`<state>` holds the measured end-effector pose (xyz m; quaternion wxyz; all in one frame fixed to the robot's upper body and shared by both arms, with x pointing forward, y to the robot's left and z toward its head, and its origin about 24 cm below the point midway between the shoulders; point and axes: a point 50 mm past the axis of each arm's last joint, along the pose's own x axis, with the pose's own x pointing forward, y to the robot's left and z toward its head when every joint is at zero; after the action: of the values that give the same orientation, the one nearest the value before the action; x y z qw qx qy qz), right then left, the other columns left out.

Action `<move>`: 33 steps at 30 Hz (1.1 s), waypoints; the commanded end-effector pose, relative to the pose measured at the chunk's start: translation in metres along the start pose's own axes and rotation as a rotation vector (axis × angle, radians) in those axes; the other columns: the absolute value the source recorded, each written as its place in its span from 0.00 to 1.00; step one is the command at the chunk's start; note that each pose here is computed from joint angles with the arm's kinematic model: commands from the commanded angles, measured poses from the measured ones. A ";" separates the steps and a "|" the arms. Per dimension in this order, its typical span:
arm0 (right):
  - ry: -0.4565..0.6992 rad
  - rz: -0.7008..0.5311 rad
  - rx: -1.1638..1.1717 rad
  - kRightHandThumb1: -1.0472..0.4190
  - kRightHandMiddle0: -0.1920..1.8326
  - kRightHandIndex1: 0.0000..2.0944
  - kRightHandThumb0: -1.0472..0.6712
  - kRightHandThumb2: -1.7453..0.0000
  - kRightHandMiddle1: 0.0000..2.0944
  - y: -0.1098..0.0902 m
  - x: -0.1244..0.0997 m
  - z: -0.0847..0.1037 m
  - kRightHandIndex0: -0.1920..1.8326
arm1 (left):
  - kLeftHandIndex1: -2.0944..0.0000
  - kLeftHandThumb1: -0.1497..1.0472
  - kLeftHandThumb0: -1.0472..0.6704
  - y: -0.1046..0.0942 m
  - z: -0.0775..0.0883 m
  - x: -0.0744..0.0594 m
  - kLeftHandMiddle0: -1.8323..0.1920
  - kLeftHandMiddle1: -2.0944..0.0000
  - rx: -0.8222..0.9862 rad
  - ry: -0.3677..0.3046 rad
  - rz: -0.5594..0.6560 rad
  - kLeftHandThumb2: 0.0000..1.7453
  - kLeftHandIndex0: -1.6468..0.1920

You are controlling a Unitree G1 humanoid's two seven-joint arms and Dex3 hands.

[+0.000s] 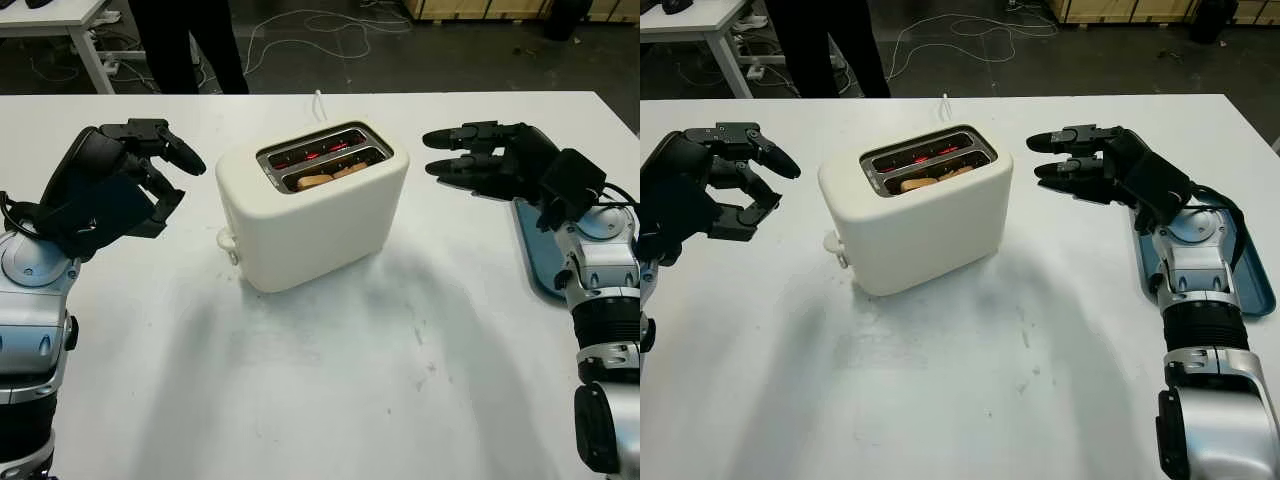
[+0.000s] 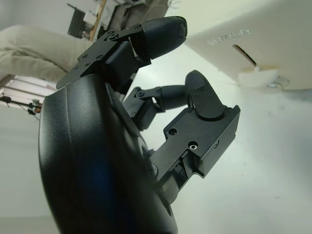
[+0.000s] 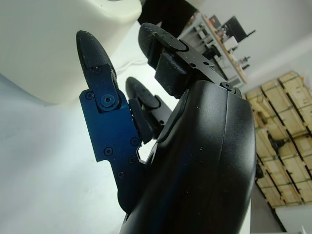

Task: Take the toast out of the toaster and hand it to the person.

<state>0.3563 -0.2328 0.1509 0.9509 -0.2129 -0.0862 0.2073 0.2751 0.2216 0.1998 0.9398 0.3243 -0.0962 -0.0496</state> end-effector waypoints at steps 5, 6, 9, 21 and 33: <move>-0.008 0.002 -0.005 0.16 0.49 0.00 0.29 1.00 0.00 -0.002 0.002 0.004 0.54 | 0.46 0.46 0.69 0.000 -0.001 0.001 0.51 0.37 -0.008 -0.019 0.009 0.62 0.50; -0.008 0.001 -0.001 0.16 0.49 0.00 0.29 1.00 0.00 -0.002 0.002 0.003 0.54 | 0.46 0.46 0.69 0.000 -0.001 0.001 0.51 0.37 -0.006 -0.016 0.010 0.62 0.50; 0.001 -0.002 -0.013 0.16 0.49 0.00 0.28 1.00 0.00 -0.002 0.002 0.004 0.54 | 0.46 0.49 0.68 0.000 -0.001 0.000 0.52 0.38 0.005 -0.009 0.011 0.63 0.51; -0.006 -0.002 0.006 0.16 0.49 0.00 0.30 1.00 0.00 0.000 0.001 0.003 0.53 | 0.46 0.62 0.71 0.001 0.002 -0.002 0.52 0.39 0.005 0.014 0.015 0.59 0.52; -0.011 -0.006 0.012 0.16 0.49 0.00 0.32 1.00 0.00 0.001 0.000 0.003 0.53 | 0.44 0.63 0.71 0.001 0.003 -0.002 0.51 0.40 0.022 0.011 0.018 0.57 0.47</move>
<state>0.3566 -0.2316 0.1534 0.9517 -0.2101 -0.0846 0.2070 0.2732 0.2202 0.2009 0.9411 0.3225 -0.0910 -0.0447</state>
